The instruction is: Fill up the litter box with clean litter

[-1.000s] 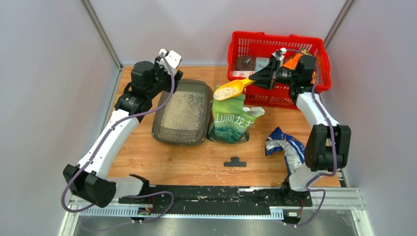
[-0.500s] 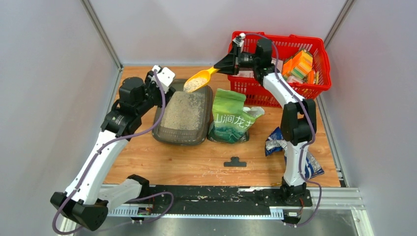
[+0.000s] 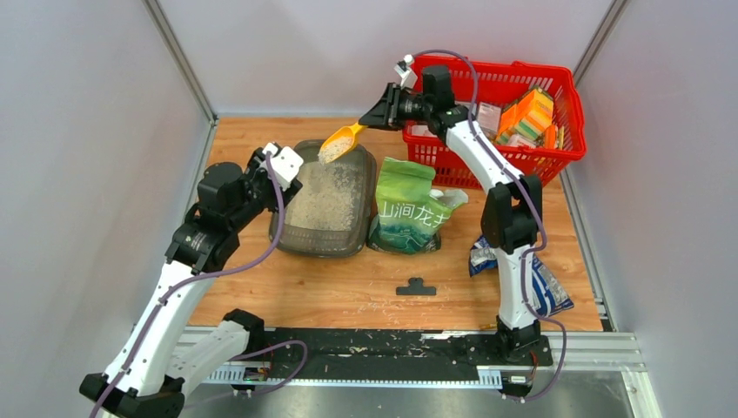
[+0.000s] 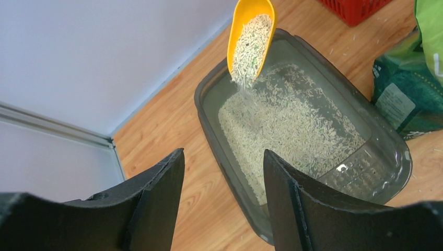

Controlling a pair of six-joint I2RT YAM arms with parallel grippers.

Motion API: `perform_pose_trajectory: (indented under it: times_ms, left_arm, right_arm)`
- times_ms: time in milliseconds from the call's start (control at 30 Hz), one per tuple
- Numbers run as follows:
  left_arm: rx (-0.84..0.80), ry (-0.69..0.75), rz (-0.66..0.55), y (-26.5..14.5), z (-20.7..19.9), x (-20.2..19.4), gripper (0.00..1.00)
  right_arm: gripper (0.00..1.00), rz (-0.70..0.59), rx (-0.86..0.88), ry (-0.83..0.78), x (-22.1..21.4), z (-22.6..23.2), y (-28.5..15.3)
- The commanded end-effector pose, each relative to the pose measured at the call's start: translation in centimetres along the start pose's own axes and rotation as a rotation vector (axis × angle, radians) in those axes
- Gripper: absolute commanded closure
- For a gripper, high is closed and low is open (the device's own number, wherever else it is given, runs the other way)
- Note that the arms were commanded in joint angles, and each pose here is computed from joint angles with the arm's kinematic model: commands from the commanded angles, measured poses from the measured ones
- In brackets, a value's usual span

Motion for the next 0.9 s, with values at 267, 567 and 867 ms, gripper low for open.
perform_pose_trajectory:
  times_ms: [267, 567, 867]
  left_arm:
    - [-0.083, 0.018, -0.07, 0.2, -1.3, -0.7, 0.35]
    - [-0.088, -0.041, -0.082, 0.7, -1.5, -0.6, 0.35]
    - [-0.077, -0.067, -0.102, 1.7, -1.4, -0.3, 0.35]
  right_arm:
    - [1.0, 0.152, -0.366, -0.861, -4.4, 4.1, 2.5]
    - [1.0, 0.11, -0.437, -0.971, -3.6, 5.3, 2.5]
    - [1.0, 0.075, -0.412, -0.983, -3.5, 7.8, 2.7]
Point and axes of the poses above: each gripper's point midway between its finger pads, its own y axis out along the fingers, its own z axis along the line the jaws close on, x = y × z, the point moved 6 cm from there along -y, back along the fingers, and after that the axes turned 14 degrees about -y, right-handed, at the moved point
